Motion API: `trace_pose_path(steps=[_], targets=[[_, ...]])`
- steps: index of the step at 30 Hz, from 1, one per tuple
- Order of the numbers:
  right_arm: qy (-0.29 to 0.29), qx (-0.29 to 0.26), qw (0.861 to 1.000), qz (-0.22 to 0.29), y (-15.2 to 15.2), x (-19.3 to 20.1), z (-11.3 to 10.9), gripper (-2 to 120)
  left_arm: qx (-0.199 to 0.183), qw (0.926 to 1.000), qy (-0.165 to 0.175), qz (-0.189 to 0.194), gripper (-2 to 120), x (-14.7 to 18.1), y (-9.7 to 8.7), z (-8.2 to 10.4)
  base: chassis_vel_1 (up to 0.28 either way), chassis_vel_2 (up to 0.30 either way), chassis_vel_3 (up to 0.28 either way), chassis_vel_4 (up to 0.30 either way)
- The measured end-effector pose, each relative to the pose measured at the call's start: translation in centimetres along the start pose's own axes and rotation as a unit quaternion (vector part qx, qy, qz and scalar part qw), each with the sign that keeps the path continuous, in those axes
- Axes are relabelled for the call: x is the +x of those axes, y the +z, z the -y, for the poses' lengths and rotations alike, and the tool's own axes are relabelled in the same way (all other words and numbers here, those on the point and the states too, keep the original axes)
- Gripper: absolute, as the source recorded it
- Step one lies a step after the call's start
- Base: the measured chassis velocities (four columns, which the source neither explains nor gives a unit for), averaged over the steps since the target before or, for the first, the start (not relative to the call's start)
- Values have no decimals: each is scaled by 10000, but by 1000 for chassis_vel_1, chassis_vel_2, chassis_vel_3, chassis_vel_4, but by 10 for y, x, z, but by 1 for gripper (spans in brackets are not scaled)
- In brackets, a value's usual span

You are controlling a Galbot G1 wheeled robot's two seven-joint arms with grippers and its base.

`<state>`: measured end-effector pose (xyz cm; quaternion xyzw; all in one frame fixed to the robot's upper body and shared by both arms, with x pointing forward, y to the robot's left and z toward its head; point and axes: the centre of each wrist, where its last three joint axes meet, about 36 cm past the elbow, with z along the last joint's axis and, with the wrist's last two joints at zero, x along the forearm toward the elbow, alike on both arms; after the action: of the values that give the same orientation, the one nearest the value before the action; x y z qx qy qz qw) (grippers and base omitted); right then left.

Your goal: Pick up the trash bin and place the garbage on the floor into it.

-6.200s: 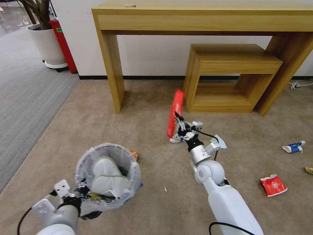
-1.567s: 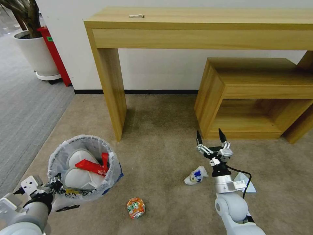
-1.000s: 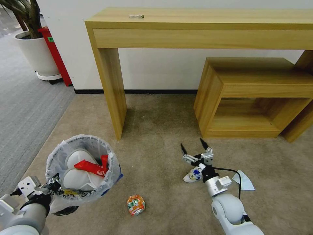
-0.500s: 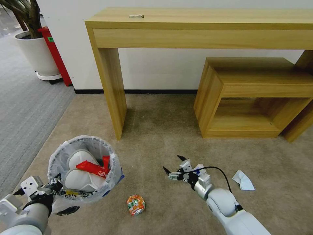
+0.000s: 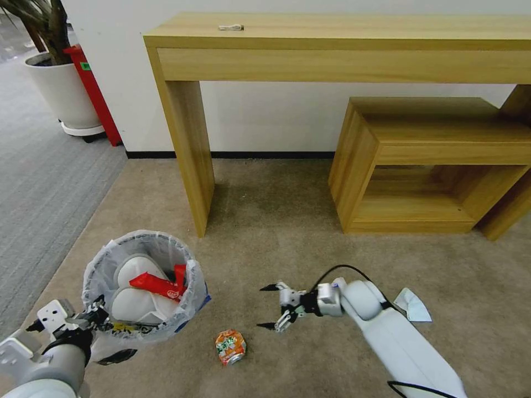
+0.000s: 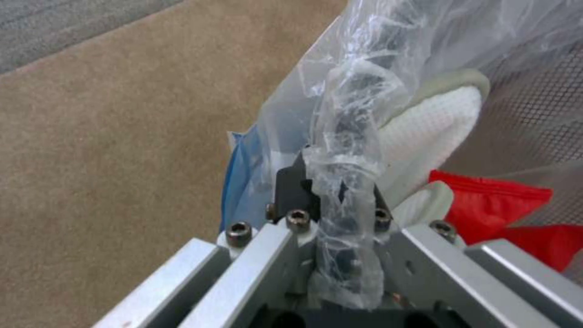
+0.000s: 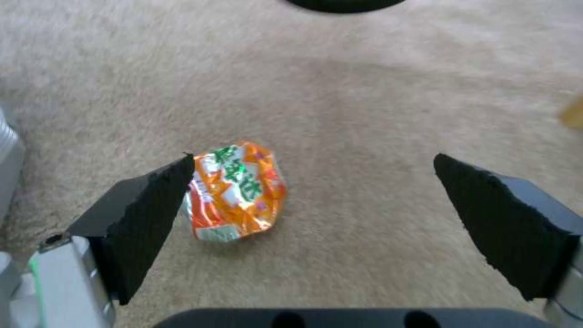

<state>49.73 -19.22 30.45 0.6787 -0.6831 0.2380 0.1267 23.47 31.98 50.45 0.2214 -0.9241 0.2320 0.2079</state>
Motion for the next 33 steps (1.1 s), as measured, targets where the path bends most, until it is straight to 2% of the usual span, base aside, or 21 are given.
trace_pose_path(steps=[4, 12, 21, 33], targets=[[-255, 44, 9995, -168, -7, -30, 0, 100, 2, 10000, -61, 29, 1, 4, -1, -3, 0, 0, 0, 0], [-343, -189, 9989, -258, -4, -67, -8, 100, -5, 10000, -77, 21, 1, 8, 2, 0, 0, 0, 0, 0], [-239, -336, 9982, -436, 11, -75, -16, 100, -42, 10000, -33, 48, 1, 9, 3, 6, 0, 0, 0, 0], [-456, -137, 9967, -659, 32, -76, -29, 100, -65, 10000, -37, 44, 1, 15, 6, 11, 0, 0, 0, 0]])
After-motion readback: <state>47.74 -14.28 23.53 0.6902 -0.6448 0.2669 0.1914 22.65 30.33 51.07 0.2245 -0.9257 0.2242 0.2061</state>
